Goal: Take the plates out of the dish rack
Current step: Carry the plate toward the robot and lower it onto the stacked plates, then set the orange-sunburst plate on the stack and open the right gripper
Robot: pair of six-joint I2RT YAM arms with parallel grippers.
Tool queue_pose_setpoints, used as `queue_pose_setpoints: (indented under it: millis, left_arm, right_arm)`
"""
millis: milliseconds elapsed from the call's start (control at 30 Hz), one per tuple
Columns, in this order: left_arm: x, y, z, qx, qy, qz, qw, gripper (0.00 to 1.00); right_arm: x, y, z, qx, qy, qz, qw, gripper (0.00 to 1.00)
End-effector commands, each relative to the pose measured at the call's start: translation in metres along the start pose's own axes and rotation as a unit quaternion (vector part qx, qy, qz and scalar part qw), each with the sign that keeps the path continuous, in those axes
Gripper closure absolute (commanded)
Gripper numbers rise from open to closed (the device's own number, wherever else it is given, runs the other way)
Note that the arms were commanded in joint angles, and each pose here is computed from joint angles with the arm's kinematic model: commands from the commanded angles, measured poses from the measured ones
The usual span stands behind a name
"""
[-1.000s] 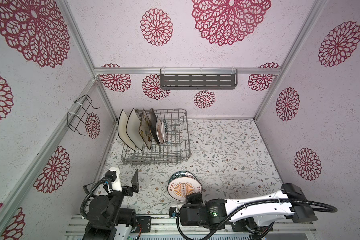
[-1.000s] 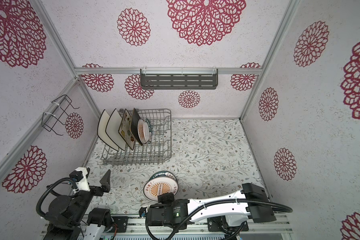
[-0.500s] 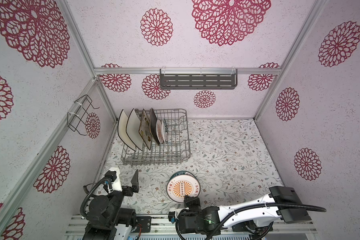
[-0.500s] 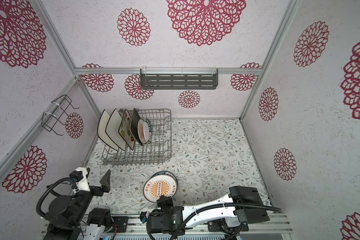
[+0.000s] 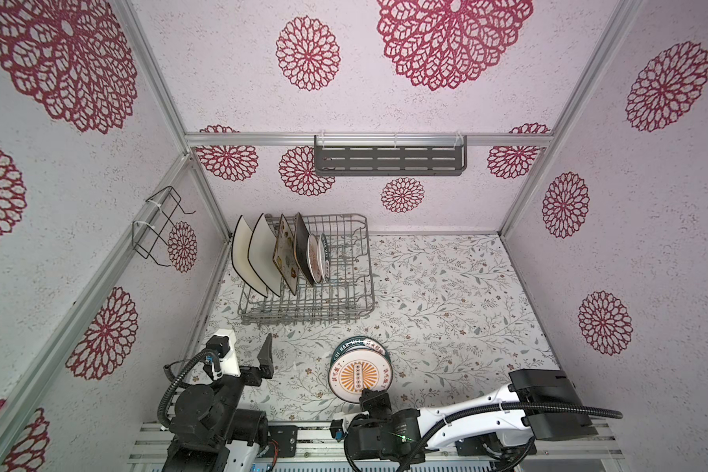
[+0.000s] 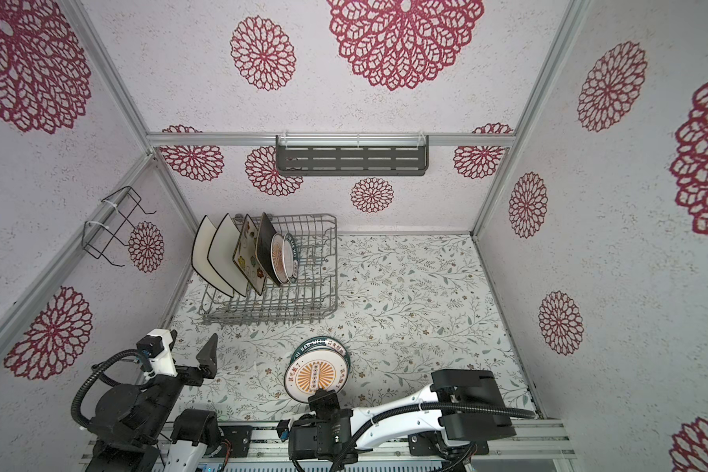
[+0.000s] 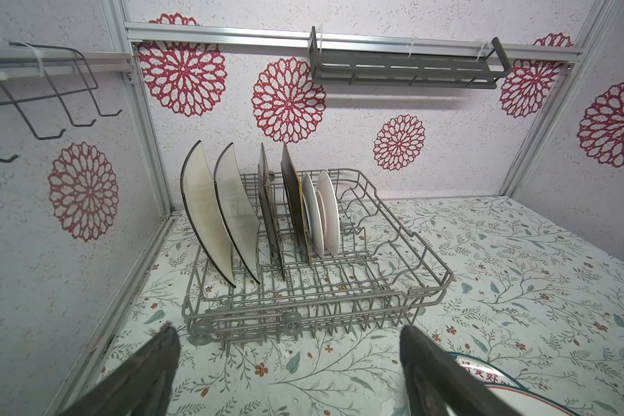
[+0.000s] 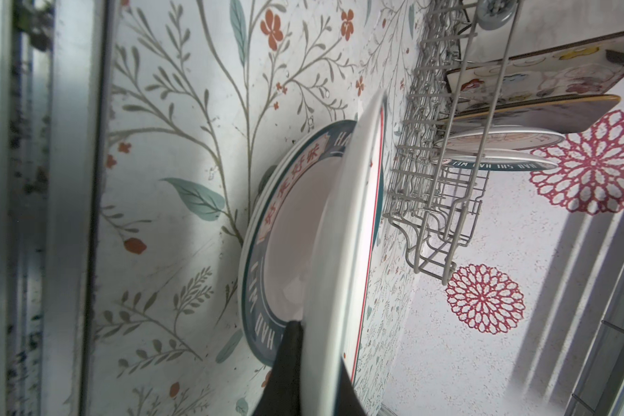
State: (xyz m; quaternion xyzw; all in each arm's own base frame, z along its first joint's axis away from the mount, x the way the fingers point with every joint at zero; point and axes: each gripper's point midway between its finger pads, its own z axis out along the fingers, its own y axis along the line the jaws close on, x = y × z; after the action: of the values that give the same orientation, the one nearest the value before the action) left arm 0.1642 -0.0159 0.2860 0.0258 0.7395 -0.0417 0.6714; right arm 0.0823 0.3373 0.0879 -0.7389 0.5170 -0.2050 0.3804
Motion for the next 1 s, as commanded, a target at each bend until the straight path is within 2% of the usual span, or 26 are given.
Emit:
queue_pose_setpoints:
  millis: [0,167,700,967]
  left_arm:
    - [-0.003,-0.002,-0.001,0.005,-0.012,0.006,1.000,0.03]
    - [-0.003,-0.002,-0.001,0.006,-0.011,0.006,1.000,0.03]
    - [-0.004,-0.004,-0.002,0.011,-0.013,0.007,1.000,0.03]
    - [-0.004,-0.005,-0.002,0.016,-0.013,0.007,1.000,0.03]
  right_arm:
    - [-0.001,-0.007,0.002,0.015,0.000,0.025,1.000,1.00]
    - [0.001,-0.005,0.007,0.007,0.005,0.029,1.000,0.99]
    - [0.010,0.000,0.015,-0.058,0.018,0.076,0.995,0.73]
    - [0.010,0.000,0.016,-0.098,0.016,0.103,0.990,0.66]
